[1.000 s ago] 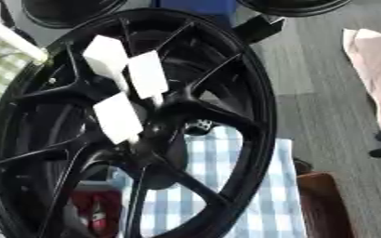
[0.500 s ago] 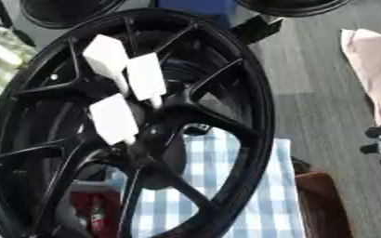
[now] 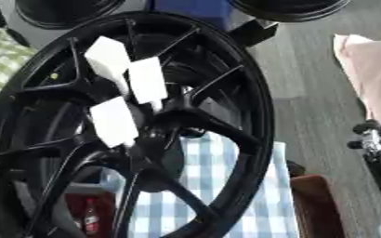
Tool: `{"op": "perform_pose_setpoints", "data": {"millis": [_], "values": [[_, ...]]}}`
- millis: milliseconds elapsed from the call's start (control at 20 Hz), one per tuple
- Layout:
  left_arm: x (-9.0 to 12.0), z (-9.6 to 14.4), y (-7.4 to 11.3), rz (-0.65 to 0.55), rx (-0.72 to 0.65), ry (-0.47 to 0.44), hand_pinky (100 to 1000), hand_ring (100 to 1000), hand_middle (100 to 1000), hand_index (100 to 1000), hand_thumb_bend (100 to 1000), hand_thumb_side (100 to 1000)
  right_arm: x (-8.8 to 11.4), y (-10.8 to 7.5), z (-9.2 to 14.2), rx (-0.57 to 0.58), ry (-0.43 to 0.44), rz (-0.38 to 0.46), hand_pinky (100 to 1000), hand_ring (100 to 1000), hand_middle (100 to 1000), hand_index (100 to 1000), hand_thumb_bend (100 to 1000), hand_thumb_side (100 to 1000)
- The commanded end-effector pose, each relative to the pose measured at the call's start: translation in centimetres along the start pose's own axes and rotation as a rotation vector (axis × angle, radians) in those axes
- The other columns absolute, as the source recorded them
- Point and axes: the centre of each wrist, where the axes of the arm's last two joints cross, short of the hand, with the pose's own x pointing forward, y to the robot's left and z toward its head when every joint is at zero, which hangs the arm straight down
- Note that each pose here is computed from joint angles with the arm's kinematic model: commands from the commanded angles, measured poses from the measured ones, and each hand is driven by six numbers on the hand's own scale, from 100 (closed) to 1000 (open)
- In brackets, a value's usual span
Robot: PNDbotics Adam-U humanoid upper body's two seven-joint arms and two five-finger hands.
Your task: Pull the pin out of the wheel hub.
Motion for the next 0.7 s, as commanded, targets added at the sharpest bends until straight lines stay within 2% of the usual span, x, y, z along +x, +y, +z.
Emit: {"op": "perform_pose_setpoints", "data": {"millis": [50,100,200,300,350,400,450,500,550,600,650,700], "values": [[-2.7,-0.4,2.3,0.019,0.043,0.095,973,877,862,882,756,757,0.8,-0.1,-0.3,0.025,-0.033,0.003,803,569,685,612,100,714],[-3.4,-0.6,2.4,0.027,0.035,0.109,967,875,862,888,879,813,0.8,-0.1,-0.4,0.029,-0.034,0.002,803,569,685,612,100,714],[-4.7,-1.1,2.7,0.042,0.026,0.125,955,869,857,889,967,877,0.8,-0.1,-0.4,0.03,-0.035,0.001,803,569,685,612,100,714],[-5.7,-1.6,2.7,0.051,0.016,0.131,940,858,844,883,979,871,0.9,-0.1,-0.4,0.031,-0.035,0.0,802,569,685,612,100,714],[-6.0,-1.8,2.7,0.054,0.013,0.129,926,845,829,875,883,850,0.9,-0.1,-0.4,0.032,-0.035,-0.001,802,569,685,612,100,714],[-6.4,-1.9,2.7,0.059,0.015,0.125,921,839,823,872,849,841,0.9,-0.1,-0.4,0.033,-0.036,-0.001,802,569,685,612,100,714],[-6.6,-2.0,2.7,0.066,0.023,0.118,900,808,784,844,651,794,0.9,-0.1,-0.4,0.033,-0.036,-0.002,802,569,685,612,100,713],[-6.8,-2.1,2.8,0.078,0.035,0.107,883,786,759,821,480,790,0.9,-0.1,-0.4,0.033,-0.036,-0.002,802,569,685,612,100,713],[-6.8,-2.1,3.0,0.097,0.052,0.09,866,758,728,790,366,767,0.9,-0.1,-0.4,0.033,-0.036,-0.002,802,569,685,612,100,712],[-6.7,-2.1,3.1,0.116,0.069,0.069,858,739,702,773,379,774,0.9,-0.1,-0.5,0.032,-0.036,-0.003,802,569,685,612,100,710],[-6.6,-2.1,3.2,0.133,0.084,0.045,854,724,684,763,294,743,0.9,-0.1,-0.5,0.033,-0.037,-0.003,802,569,684,611,100,710],[-6.5,-2.1,3.2,0.152,0.099,0.02,848,708,668,753,269,745,0.9,-0.1,-0.5,0.033,-0.038,-0.003,802,569,684,612,100,709]]}}
